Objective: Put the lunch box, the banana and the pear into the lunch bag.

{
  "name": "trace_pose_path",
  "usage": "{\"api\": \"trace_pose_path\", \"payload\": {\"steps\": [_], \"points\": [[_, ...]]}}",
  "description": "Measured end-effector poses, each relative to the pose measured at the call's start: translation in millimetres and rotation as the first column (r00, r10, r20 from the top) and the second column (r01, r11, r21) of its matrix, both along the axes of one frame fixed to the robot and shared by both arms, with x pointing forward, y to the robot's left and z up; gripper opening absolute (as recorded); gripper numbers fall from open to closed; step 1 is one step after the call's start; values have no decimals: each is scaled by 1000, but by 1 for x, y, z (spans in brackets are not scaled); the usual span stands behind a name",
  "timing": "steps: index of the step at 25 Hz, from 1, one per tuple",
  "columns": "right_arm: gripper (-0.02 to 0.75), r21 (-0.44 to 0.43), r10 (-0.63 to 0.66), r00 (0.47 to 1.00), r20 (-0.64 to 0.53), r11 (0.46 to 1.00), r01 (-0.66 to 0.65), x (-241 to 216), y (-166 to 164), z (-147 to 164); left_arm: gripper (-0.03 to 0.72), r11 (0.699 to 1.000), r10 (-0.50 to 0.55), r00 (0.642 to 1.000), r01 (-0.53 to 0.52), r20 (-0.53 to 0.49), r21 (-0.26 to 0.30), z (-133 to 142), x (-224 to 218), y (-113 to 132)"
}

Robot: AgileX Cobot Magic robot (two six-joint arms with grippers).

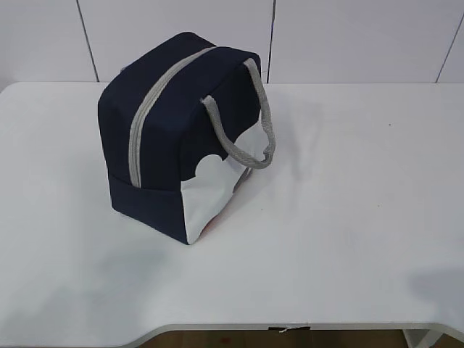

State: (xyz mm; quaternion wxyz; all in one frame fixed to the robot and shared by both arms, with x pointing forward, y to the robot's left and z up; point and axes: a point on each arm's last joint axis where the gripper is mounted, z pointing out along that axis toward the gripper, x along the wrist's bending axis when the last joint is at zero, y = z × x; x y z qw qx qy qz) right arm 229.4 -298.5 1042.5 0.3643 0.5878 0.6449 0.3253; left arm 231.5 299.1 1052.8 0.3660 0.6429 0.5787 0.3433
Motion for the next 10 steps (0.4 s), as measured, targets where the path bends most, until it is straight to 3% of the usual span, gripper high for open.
{"api": "trace_pose_path", "payload": {"steps": [10], "points": [[512, 0, 0, 1000, 0, 1000, 0, 0, 0, 0, 237, 1000, 0, 1000, 0, 0, 0, 0, 0, 0]]}}
